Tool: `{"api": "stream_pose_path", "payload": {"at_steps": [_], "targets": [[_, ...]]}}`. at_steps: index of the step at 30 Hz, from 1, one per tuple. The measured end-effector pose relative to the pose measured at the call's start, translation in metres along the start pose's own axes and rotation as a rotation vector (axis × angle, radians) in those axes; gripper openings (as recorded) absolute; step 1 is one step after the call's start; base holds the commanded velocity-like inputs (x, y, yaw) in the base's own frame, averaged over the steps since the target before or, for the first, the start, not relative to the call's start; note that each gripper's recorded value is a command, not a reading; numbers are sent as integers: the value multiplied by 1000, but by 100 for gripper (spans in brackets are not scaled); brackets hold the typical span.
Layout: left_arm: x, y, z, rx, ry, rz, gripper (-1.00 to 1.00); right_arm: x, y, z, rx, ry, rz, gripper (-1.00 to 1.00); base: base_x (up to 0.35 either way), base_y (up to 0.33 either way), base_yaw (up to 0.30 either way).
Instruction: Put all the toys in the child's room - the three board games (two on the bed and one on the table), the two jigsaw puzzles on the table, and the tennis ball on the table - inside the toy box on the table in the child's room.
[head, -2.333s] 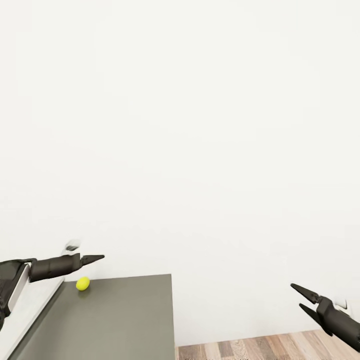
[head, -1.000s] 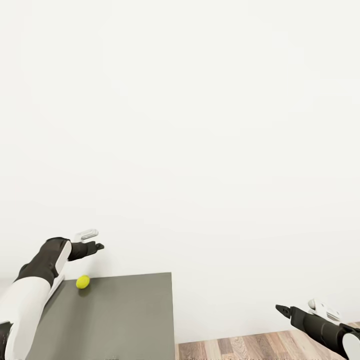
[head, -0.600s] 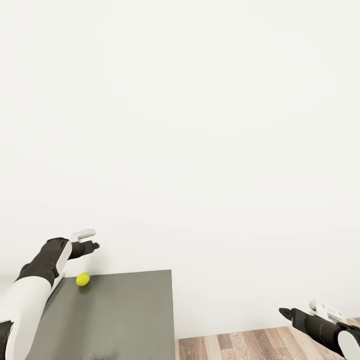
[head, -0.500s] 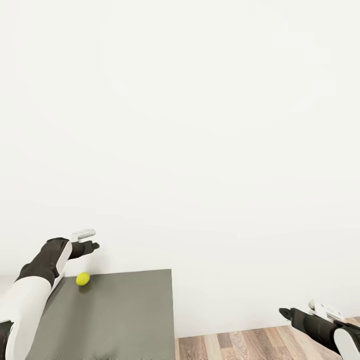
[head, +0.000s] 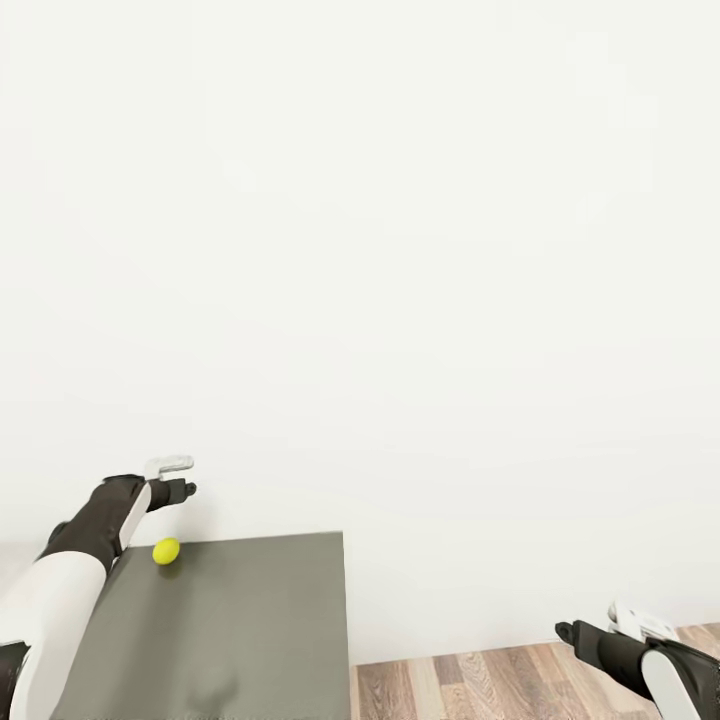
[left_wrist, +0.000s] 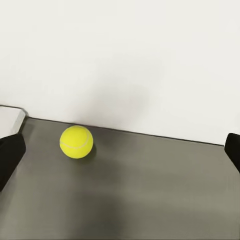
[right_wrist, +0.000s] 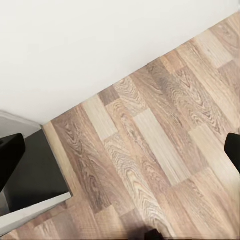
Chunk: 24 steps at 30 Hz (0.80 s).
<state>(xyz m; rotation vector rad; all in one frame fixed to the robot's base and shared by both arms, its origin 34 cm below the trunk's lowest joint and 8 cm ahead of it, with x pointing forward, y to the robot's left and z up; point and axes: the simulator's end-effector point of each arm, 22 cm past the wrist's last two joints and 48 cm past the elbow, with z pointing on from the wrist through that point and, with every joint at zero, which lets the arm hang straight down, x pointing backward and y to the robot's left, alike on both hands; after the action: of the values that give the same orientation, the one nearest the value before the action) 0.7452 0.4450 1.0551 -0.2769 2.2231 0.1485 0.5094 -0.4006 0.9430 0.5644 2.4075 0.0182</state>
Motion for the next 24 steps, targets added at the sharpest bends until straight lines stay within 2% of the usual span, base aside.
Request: {"api": "stream_pose_path", "payload": {"at_steps": [4, 8, 12, 14, 16, 19, 24], "targets": [[2, 1, 5, -9, -15, 18, 100, 6, -2, 4, 19, 14, -2, 100, 0, 0, 0], [17, 1, 14, -12, 2, 24, 100, 14, 2, 7, 28, 31, -8, 100, 0, 0, 12], [25, 1, 18, -13, 15, 29, 100, 29, 21, 12, 47, 54, -90, 100, 0, 0, 52], [27, 1, 20, -14, 19, 30, 100, 26, 28, 13, 78, 32, -148, 100, 0, 0, 62], [29, 1, 21, -14, 22, 31, 100, 22, 34, 14, 92, 14, -183, 100, 0, 0, 65], [31, 1, 23, -15, 27, 32, 100, 22, 43, 17, 98, 7, -213, 100, 0, 0, 66], [34, 0, 27, -14, 24, 36, 100, 29, 56, 20, 89, 16, -221, 100, 0, 0, 67]]}}
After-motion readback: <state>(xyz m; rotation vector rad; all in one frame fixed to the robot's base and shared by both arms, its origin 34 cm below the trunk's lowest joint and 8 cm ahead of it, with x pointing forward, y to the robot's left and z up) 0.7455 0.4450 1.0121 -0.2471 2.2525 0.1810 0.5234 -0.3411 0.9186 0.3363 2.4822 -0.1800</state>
